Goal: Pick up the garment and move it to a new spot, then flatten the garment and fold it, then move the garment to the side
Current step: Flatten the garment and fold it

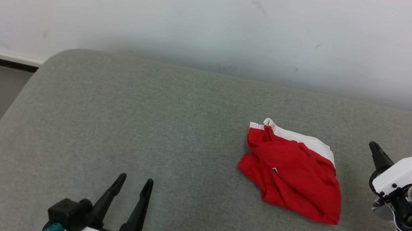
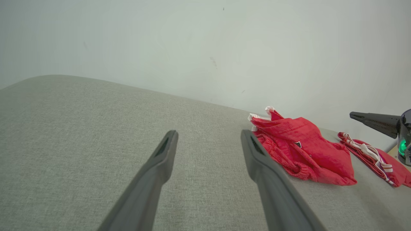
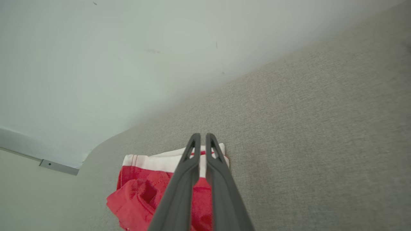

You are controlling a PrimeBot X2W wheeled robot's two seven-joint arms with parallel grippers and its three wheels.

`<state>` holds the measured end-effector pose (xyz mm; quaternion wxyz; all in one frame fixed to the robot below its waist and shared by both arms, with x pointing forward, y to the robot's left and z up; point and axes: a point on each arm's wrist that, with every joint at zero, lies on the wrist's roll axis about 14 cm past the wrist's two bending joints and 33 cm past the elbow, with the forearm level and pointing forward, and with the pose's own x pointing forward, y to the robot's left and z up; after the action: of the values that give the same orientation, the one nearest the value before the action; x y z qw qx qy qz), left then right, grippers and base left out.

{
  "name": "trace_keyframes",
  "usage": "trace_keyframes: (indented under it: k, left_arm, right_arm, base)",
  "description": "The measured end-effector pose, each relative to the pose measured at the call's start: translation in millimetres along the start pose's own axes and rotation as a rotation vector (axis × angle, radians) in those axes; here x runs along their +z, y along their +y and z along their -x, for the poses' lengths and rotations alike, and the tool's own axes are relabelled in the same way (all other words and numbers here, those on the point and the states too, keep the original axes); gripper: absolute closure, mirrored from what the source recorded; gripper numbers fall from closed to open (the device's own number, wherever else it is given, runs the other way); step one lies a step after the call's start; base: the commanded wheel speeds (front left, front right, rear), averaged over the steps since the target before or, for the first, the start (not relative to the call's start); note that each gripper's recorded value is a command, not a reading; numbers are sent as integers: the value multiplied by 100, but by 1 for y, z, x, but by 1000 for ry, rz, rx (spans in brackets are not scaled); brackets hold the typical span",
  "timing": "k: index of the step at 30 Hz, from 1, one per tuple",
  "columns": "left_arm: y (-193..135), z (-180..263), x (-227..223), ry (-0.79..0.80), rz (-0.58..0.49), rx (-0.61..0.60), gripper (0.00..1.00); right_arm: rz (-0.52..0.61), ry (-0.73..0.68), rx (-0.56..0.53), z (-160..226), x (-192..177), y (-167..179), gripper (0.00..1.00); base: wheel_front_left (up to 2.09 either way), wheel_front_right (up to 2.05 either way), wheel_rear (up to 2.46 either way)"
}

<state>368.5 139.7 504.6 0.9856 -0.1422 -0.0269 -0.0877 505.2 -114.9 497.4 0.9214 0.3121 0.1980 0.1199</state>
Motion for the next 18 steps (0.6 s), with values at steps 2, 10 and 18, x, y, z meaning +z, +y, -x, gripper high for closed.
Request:
trace_keyframes:
  k: [2,10,18]
  left_arm:
    - [5,1,-2,6,-1,15,0]
    - [26,8,-4,17,-2,83,0]
    - [35,15,-1,7,-2,115,0]
  right_arm:
    - [-48,88,1,-7,-15,2,100]
    - [-168,430,-7,-19,-79,10,100]
    - [-247,656,87,-10,-121,51,100]
  base:
    - [0,0,0]
    - [0,0,0]
    - [0,0,0]
